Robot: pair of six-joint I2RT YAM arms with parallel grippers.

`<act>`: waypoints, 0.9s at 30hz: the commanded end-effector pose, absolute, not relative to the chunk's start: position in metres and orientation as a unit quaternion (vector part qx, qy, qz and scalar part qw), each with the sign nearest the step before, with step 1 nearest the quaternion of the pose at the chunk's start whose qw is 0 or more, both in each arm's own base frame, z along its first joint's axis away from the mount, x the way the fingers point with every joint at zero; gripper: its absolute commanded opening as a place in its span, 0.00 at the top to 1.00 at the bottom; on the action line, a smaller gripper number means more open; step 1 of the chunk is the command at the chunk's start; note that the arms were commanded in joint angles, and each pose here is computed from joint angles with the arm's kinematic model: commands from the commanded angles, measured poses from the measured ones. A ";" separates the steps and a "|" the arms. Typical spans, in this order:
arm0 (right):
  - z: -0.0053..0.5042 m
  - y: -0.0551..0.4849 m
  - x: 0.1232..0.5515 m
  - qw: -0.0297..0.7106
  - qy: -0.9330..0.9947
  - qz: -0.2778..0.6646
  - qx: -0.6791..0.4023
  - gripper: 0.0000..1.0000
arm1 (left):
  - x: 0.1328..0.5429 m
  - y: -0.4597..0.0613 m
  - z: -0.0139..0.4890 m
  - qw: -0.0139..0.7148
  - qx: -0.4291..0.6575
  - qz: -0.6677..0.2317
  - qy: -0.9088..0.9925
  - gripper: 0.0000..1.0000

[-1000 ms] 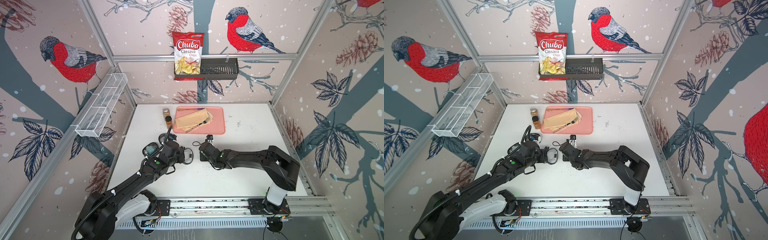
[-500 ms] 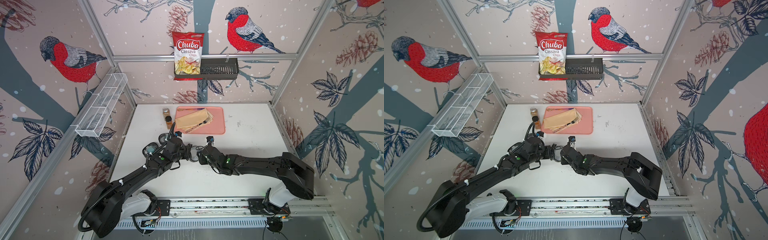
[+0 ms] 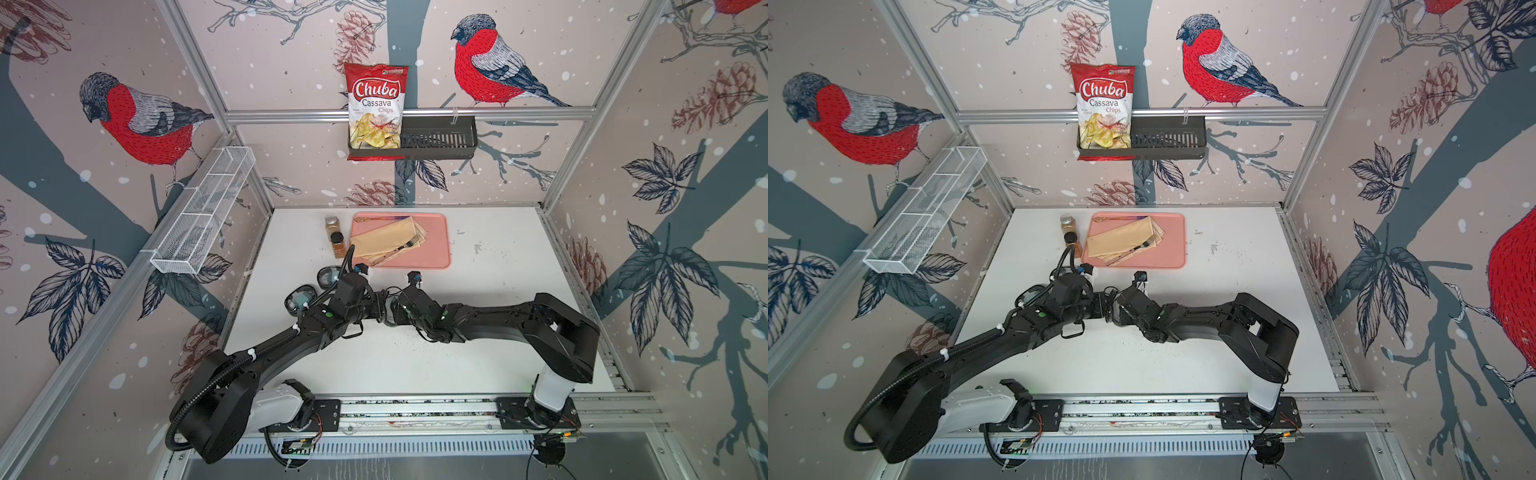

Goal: Pack away charging kits
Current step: Place the plug in the storage bag.

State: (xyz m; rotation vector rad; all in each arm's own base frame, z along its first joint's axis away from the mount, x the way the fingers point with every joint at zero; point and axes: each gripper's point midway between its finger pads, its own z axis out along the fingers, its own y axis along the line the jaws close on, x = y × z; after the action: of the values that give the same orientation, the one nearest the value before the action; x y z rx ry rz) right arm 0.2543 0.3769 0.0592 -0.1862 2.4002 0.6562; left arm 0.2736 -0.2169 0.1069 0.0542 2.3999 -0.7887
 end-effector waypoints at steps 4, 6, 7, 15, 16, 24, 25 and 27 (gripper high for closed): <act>0.060 0.386 0.258 0.319 0.909 0.256 -0.076 0.80 | 0.283 -0.227 0.119 0.317 0.025 -0.317 0.893 1.00; 0.060 0.387 0.259 0.319 0.910 0.255 -0.076 0.80 | 0.282 -0.227 0.116 0.312 0.026 -0.317 0.895 1.00; 0.059 0.388 0.259 0.318 0.910 0.255 -0.077 0.79 | 0.283 -0.228 0.116 0.312 0.026 -0.318 0.895 1.00; 0.049 0.395 0.260 0.307 0.916 0.245 -0.080 0.78 | 0.283 -0.228 0.116 0.312 0.025 -0.318 0.895 1.00; 0.048 0.395 0.261 0.307 0.917 0.241 -0.080 0.78 | 0.283 -0.228 0.116 0.311 0.026 -0.317 0.895 1.00; 0.045 0.393 0.260 0.308 0.921 0.224 -0.078 0.70 | 0.283 -0.227 0.114 0.311 0.024 -0.314 0.897 1.00; 0.045 0.393 0.260 0.308 0.921 0.223 -0.078 0.68 | 0.284 -0.227 0.113 0.310 0.024 -0.313 0.897 1.00; 0.045 0.393 0.259 0.309 0.922 0.222 -0.079 0.64 | 0.284 -0.226 0.112 0.309 0.023 -0.311 0.898 1.00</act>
State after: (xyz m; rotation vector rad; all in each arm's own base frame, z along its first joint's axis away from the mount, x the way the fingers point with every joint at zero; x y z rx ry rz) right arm 0.2575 0.3939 0.0431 -0.2127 2.4440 0.6093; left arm 0.2746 -0.2220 0.1005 0.0631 2.4308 -0.7991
